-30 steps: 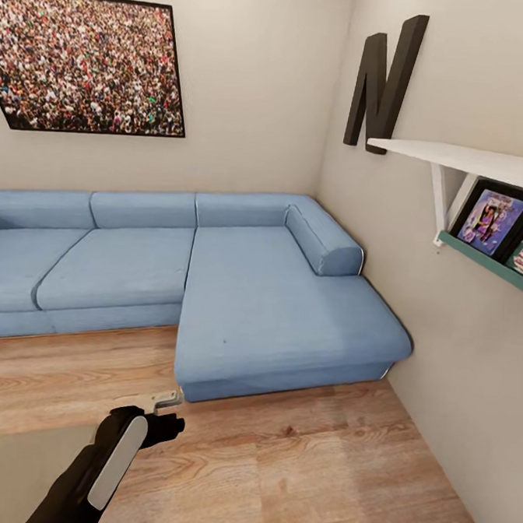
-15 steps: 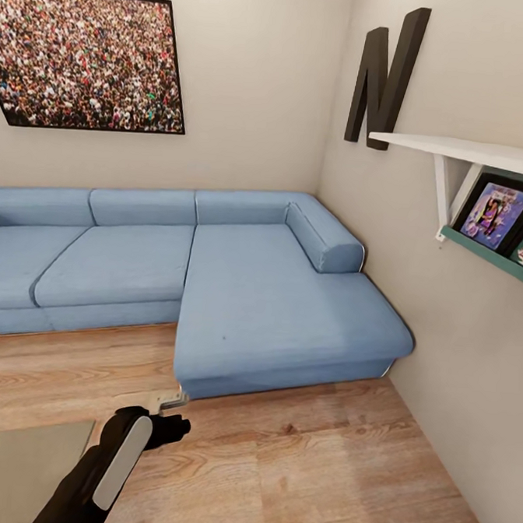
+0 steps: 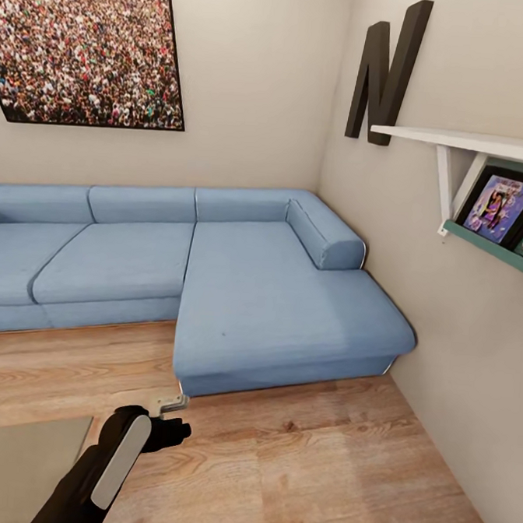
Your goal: Place each of the two pumpkins and all three candles from the living room inside a cabinet in the living room (use any cabinet), then make sure every cabinet is closed, and position the cauldron so it is next to a table in the living room.
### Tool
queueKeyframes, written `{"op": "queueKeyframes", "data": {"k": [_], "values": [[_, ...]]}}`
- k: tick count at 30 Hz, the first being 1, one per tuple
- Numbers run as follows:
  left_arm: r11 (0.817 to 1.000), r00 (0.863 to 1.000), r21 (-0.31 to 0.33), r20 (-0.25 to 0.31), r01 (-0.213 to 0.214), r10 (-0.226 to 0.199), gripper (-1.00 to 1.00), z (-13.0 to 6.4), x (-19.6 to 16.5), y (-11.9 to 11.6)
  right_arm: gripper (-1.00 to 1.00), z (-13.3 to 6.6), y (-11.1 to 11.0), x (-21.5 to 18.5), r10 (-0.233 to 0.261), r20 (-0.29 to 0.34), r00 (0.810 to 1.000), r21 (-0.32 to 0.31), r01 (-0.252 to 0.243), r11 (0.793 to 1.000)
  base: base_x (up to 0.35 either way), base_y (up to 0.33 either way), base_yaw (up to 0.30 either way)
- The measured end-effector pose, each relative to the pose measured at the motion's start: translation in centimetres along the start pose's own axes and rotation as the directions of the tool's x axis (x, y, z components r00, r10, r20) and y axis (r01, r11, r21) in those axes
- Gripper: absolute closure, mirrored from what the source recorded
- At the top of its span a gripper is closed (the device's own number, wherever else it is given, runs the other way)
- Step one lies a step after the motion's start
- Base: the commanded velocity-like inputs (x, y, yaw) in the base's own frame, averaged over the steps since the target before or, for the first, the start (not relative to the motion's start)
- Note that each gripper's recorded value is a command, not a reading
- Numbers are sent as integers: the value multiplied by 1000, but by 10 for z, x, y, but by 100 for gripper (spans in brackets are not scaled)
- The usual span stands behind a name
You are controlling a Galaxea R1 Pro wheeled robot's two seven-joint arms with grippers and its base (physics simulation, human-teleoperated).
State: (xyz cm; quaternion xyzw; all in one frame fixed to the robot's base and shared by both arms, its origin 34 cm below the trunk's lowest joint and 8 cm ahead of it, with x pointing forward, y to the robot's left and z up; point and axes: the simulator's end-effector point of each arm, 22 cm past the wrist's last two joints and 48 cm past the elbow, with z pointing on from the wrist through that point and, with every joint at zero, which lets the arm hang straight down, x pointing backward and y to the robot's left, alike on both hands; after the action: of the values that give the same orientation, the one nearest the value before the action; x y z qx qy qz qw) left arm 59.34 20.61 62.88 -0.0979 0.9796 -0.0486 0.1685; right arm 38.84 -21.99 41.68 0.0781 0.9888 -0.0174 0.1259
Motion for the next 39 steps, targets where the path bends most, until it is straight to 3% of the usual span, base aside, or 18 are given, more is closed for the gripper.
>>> {"op": "queueKeyframes", "data": {"k": [2,5,8,23,32,35,39], "values": [[1000,1000,2,0,1,-1,-100,3,2,0,-100,4,2,-4,-8,-39,999,-1,8,1000,0,0,0],[1000,1000,4,-1,2,-2,-100,8,4,-1,-100,9,-1,-45,-9,-25,1000,32,10,999,0,0,0],[1000,1000,5,-1,1,-1,-100,13,6,0,-100,14,-7,-62,1,-14,1000,64,0,998,0,0,0],[1000,1000,9,5,2,-2,-100,37,16,2,-100,38,-2,-78,11,64,998,69,-16,998,0,0,0],[998,995,61,100,0,-6,-100,25,-7,-10,-100,54,0,-77,12,87,996,61,-18,998,0,0,0],[990,995,137,94,29,-43,-100,23,-6,-23,-100,59,1,-77,13,96,995,60,-19,998,0,0,0],[985,995,168,86,44,-59,-100,29,-2,-27,-100,66,1,-75,15,104,995,59,-21,998,0,0,0]]}}
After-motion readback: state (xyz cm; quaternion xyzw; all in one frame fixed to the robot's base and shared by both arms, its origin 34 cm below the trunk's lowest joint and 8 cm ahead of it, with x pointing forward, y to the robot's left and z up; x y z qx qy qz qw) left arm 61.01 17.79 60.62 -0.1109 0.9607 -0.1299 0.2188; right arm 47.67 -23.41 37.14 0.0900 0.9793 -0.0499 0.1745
